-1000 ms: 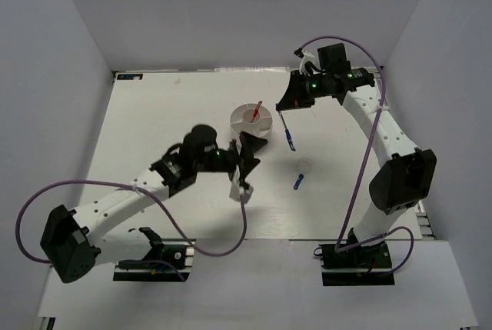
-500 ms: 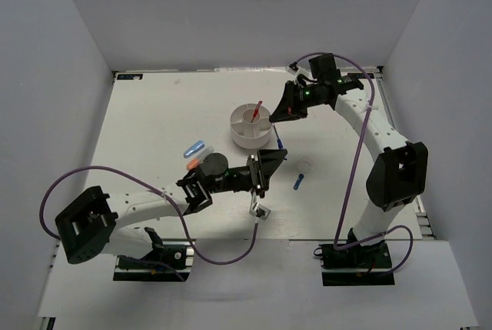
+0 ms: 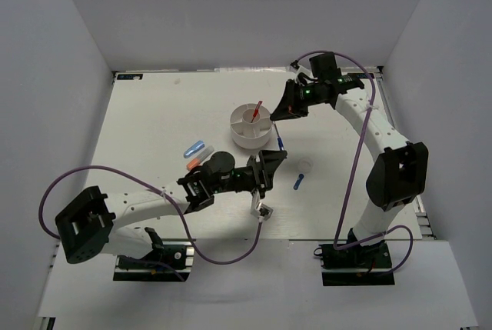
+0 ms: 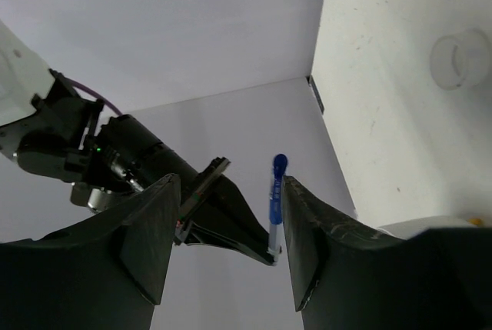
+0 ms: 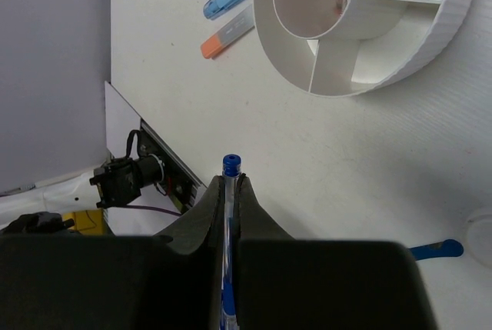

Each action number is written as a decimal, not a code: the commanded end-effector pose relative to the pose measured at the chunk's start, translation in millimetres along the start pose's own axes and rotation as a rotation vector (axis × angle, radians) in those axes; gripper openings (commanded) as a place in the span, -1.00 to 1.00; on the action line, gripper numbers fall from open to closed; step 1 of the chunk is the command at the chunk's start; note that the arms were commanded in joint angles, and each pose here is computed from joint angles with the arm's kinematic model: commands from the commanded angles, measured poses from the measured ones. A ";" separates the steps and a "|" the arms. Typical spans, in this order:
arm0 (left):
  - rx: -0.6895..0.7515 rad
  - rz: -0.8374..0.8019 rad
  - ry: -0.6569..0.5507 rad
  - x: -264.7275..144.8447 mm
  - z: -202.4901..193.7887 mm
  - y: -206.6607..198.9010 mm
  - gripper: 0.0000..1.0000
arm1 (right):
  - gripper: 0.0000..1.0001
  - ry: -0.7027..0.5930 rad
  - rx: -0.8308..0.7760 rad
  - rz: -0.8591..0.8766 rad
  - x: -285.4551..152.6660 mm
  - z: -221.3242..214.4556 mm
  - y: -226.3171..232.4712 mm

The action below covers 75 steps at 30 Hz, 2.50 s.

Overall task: Sort the stationery into containers
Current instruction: Place the pen in the storage box.

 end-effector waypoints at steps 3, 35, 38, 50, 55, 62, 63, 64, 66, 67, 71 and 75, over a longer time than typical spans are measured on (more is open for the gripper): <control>-0.014 -0.032 0.025 0.3 -4.1 8.6 0.29 | -1.00 -0.057 -0.057 0.032 -14.3 5.2 16.0; 0.005 -0.070 0.121 23.4 -9.1 -1.9 -1.00 | 0.50 -0.042 0.000 0.053 -12.5 1.6 6.6; 0.013 -0.040 0.097 15.9 -3.3 5.3 -1.00 | 0.71 -0.105 -0.014 -0.014 -18.4 14.8 -1.6; -1.176 0.304 0.696 -13.9 -74.4 111.8 -1.00 | 0.76 -0.498 -0.198 -0.244 -110.5 96.3 -28.8; -1.632 0.433 0.664 -10.6 -131.9 145.6 -1.00 | 0.72 -0.448 -0.254 -0.181 -114.4 87.7 -33.2; -2.022 0.456 0.558 -31.3 -186.4 101.5 -1.00 | 0.69 -0.410 -0.291 -0.141 -115.7 81.5 -41.6; -2.066 0.419 0.488 -31.2 -185.7 91.8 -1.00 | 0.67 -0.408 -0.300 -0.135 -116.5 81.3 -42.9; -2.103 0.382 0.478 -31.0 -185.5 75.2 -1.00 | 0.64 -0.401 -0.305 -0.120 -115.7 80.9 -43.4; -2.122 0.337 0.417 -27.4 -189.6 61.8 -1.00 | 0.61 -0.386 -0.303 -0.104 -115.1 79.2 -45.4; -2.124 0.327 0.415 -24.6 -189.4 53.8 -1.00 | 0.61 -0.385 -0.303 -0.102 -115.6 78.7 -45.6; -2.102 0.309 0.429 -18.8 -194.7 27.9 -1.00 | 0.60 -0.366 -0.287 -0.096 -113.7 71.8 -53.6; -2.063 0.381 0.443 -21.5 -207.9 24.6 -1.00 | 0.60 -0.369 -0.288 -0.080 -114.3 63.4 -54.7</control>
Point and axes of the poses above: each gripper's point midway between its finger pads, its own x axis out along the fingers, its own y axis along the line the jaws close on, z = x × y, the point moved 10 cm from there along -x, back along the fingers, and after that the axes turned 6 degrees about x, right-handed, at the moved point
